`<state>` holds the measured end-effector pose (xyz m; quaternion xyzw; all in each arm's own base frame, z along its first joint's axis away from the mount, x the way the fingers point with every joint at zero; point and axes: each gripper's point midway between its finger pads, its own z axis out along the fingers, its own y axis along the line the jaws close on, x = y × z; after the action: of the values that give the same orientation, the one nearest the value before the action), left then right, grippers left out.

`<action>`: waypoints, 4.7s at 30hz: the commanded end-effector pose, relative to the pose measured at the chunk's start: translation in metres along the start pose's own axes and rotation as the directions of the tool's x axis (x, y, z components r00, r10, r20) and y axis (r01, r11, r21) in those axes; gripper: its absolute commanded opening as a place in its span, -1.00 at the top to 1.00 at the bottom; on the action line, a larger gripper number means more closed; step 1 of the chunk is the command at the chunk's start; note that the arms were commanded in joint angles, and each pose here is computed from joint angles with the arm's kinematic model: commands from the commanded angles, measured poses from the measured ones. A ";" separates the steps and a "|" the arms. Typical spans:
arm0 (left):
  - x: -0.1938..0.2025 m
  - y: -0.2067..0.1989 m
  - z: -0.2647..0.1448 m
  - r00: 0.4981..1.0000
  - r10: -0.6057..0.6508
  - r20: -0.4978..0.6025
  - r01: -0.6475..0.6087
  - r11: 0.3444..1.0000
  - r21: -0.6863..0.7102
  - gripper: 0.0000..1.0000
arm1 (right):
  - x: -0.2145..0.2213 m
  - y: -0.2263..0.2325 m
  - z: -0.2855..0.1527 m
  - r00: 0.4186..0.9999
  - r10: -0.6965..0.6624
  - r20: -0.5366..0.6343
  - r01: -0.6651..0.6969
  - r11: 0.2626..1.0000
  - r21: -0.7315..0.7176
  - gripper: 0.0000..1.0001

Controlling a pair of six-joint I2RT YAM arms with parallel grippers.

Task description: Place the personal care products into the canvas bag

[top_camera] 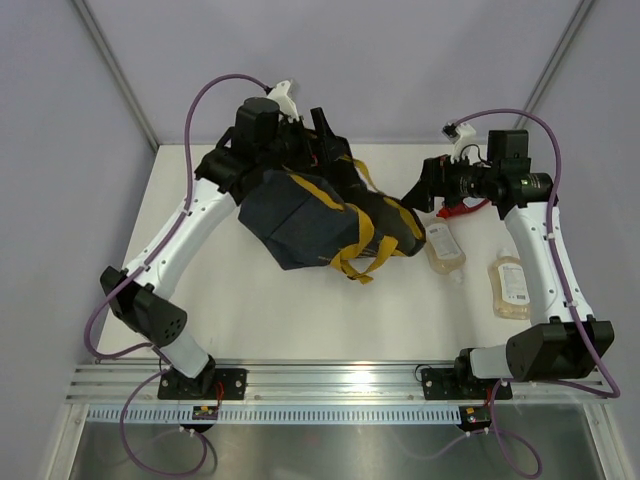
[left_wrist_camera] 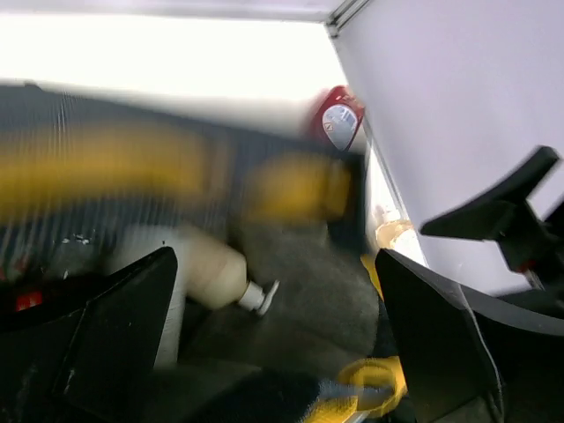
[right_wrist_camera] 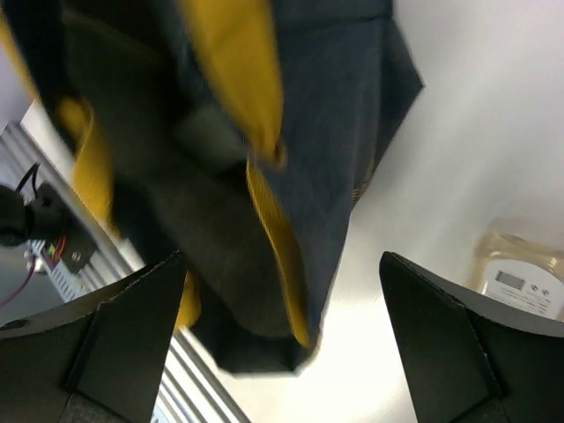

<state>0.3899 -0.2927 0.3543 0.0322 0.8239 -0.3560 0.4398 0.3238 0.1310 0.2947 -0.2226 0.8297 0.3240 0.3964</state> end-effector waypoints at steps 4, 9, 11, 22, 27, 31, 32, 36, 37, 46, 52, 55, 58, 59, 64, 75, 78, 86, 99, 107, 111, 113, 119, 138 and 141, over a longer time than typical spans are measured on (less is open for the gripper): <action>-0.069 -0.052 -0.061 0.945 0.198 0.260 -0.231 0.967 0.103 -0.98 | -0.027 -0.062 -0.008 0.982 0.145 0.121 -0.176 0.935 0.309 -0.99; -0.082 -0.054 -0.113 0.879 0.311 0.363 -0.348 0.937 0.039 -0.98 | 0.001 -0.087 -0.014 0.997 0.078 -0.009 -0.066 0.903 0.425 -0.99; -0.070 -0.044 -0.121 0.866 0.353 0.354 -0.383 0.924 0.017 -0.98 | 0.028 -0.103 -0.014 0.992 0.051 -0.113 0.007 0.885 0.466 -0.99; 0.014 0.017 -0.184 0.884 0.313 0.347 -0.311 0.948 -0.064 -0.98 | 0.153 -0.181 0.010 0.841 0.134 -0.524 0.191 0.833 0.520 -0.99; 0.064 0.047 -0.200 0.918 0.191 0.347 -0.182 0.982 -0.056 -0.98 | 0.168 -0.198 0.028 0.825 0.177 -0.536 0.166 0.831 0.531 -0.99; 0.111 0.076 -0.192 0.947 0.078 0.311 -0.067 0.997 -0.048 -0.98 | 0.172 -0.208 0.041 0.823 0.201 -0.532 0.142 0.832 0.535 -0.99; 0.116 0.079 -0.192 0.947 0.061 0.314 -0.050 0.998 -0.044 -0.98 | 0.173 -0.209 0.044 0.821 0.207 -0.532 0.135 0.835 0.534 -0.99; 0.128 0.088 -0.195 0.941 0.021 0.338 -0.009 0.999 -0.038 -0.98 | 0.180 -0.218 0.056 0.815 0.227 -0.533 0.117 0.836 0.535 -0.99; 0.128 0.089 -0.196 0.939 0.018 0.344 -0.006 0.999 -0.036 -0.98 | 0.179 -0.221 0.057 0.815 0.228 -0.533 0.119 0.834 0.539 -0.99; 0.137 0.094 -0.187 0.954 0.024 0.299 -0.010 0.999 -0.051 -0.97 | 0.200 -0.239 0.069 0.772 0.271 -0.575 0.127 0.821 0.557 -0.90; 0.138 0.094 -0.183 0.954 0.017 0.300 -0.004 0.999 -0.043 -0.98 | 0.200 -0.240 0.069 0.767 0.272 -0.581 0.143 0.810 0.569 -0.88; 0.138 0.094 -0.181 0.956 0.017 0.294 -0.004 0.999 -0.045 -0.97 | 0.200 -0.239 0.069 0.764 0.276 -0.584 0.133 0.817 0.561 -0.50; 0.138 0.094 -0.180 0.957 0.017 0.288 -0.003 0.999 -0.047 -0.98 | 0.201 -0.227 0.075 0.766 0.291 -0.572 0.071 0.847 0.526 0.45; 0.139 0.093 -0.181 0.958 0.015 0.288 -0.002 0.999 -0.045 -0.97 | 0.201 -0.224 0.076 0.769 0.298 -0.565 0.053 0.852 0.521 0.69; 0.137 0.094 -0.183 0.956 0.014 0.293 0.002 0.999 -0.052 -0.98 | 0.176 -0.202 0.066 0.823 0.386 -0.417 -0.171 0.868 0.466 1.00; 0.135 0.091 -0.180 0.957 0.009 0.290 0.004 0.999 -0.044 -0.97 | 0.125 -0.165 0.037 0.822 0.544 -0.166 -0.504 0.832 0.232 1.00; 0.134 0.090 -0.180 0.957 0.004 0.291 0.008 0.999 -0.041 -0.98 | 0.109 -0.155 0.028 0.806 0.580 -0.117 -0.560 0.812 0.164 1.00; 0.135 0.090 -0.179 0.957 -0.003 0.289 0.015 0.999 -0.038 -0.97 | 0.047 -0.115 -0.001 0.850 0.527 -0.025 -0.525 0.849 0.048 1.00; 0.132 0.085 -0.178 0.954 -0.019 0.298 0.023 1.000 -0.011 -0.98 | -0.070 -0.045 -0.049 0.933 0.323 0.159 -0.308 0.945 -0.113 1.00; 0.131 0.082 -0.178 0.954 -0.031 0.298 0.032 0.999 0.001 -0.98 | -0.116 0.034 -0.031 0.979 -0.027 0.203 0.059 0.987 -0.150 1.00; 0.130 0.082 -0.179 0.953 -0.044 0.301 0.044 0.999 0.006 -0.98 | -0.131 0.074 -0.007 0.954 -0.215 0.210 0.249 0.957 -0.151 1.00; 0.130 0.081 -0.180 0.951 -0.045 0.305 0.046 0.999 0.006 -0.98 | -0.139 0.088 0.009 0.925 -0.313 0.215 0.345 0.929 -0.132 1.00; 0.129 0.082 -0.181 0.951 -0.045 0.305 0.048 0.999 -0.002 -0.98 | -0.145 0.102 0.058 0.877 -0.447 0.175 0.467 0.880 -0.089 1.00; 0.134 0.087 -0.179 0.954 -0.045 0.298 0.051 0.999 -0.011 -0.98 | -0.144 0.100 0.128 0.782 -0.610 0.132 0.595 0.792 0.134 0.65; 0.136 0.088 -0.180 0.955 -0.039 0.296 0.046 0.999 -0.018 -0.97 | -0.165 0.109 0.103 0.773 -0.599 0.207 0.570 0.800 0.188 0.86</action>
<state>0.2115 -0.1521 0.2519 -0.0436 0.7736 -0.3449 0.5299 0.3880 0.3124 0.2949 -0.4540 0.7648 0.1915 0.4151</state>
